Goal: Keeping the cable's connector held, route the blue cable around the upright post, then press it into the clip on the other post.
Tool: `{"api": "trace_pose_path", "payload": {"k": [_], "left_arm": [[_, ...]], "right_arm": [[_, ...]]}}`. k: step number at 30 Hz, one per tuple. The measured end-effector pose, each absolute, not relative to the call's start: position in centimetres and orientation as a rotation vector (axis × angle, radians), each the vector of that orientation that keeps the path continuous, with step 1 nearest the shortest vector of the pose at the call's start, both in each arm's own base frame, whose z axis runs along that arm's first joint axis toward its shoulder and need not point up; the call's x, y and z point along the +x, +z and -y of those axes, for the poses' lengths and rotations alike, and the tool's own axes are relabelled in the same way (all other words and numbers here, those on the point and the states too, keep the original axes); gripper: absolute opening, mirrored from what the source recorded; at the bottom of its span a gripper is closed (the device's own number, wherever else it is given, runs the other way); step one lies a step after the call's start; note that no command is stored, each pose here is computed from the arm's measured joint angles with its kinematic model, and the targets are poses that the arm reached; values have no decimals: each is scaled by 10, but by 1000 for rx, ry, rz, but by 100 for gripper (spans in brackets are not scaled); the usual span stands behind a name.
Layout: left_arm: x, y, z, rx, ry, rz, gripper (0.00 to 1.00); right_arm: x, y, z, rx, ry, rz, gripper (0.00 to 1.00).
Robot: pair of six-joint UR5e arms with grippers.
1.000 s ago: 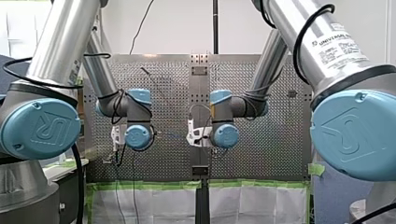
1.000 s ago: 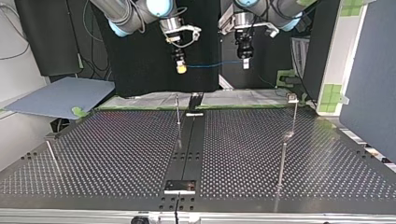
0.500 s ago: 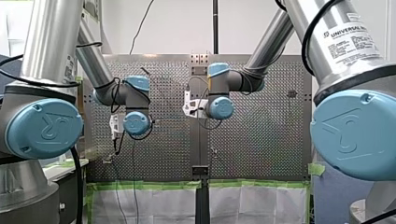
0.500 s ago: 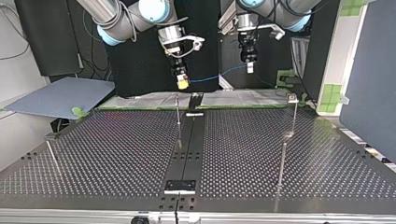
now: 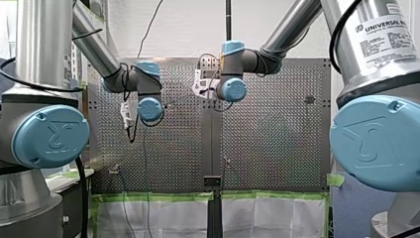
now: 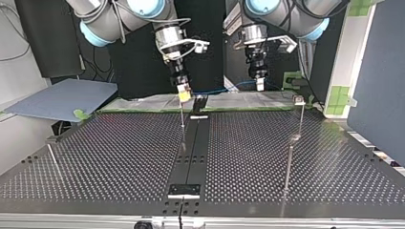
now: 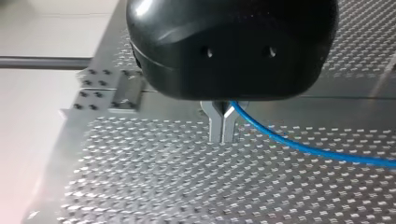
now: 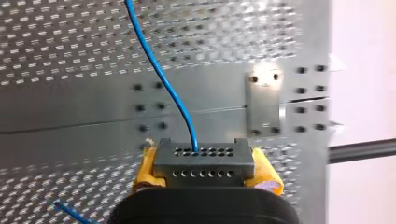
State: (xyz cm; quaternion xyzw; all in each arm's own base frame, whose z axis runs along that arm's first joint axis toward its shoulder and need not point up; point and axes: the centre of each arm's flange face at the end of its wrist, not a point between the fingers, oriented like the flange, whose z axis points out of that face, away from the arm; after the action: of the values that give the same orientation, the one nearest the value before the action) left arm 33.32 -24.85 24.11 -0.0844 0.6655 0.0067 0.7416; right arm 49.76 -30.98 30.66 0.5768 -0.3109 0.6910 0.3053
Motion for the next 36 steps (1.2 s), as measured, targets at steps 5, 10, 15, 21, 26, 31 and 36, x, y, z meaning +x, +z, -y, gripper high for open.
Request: {"api": "trace_pose_path", "payload": {"k": [5, 10, 15, 21, 26, 31, 36], "left_arm": [[343, 274, 247, -225, -16, -1415, 0], [349, 305, 244, -259, -41, -1374, 0], [355, 339, 238, -294, -57, -1329, 0], [359, 378, 231, -317, -73, -1279, 0], [365, 402, 228, -310, -90, -1261, 0], [373, 419, 226, -293, -98, -1258, 0], [381, 434, 223, -293, -101, -1258, 0]], "right_arm": [[499, 335, 310, 1491, 1875, 802, 0], [506, 343, 315, 1486, 1906, 809, 0], [515, 340, 323, 1507, 1906, 811, 0], [522, 349, 329, 1509, 1913, 804, 0], [527, 362, 333, 1508, 1920, 797, 0], [532, 379, 336, 1496, 1938, 786, 0], [539, 395, 337, 1500, 1951, 775, 0]]}}
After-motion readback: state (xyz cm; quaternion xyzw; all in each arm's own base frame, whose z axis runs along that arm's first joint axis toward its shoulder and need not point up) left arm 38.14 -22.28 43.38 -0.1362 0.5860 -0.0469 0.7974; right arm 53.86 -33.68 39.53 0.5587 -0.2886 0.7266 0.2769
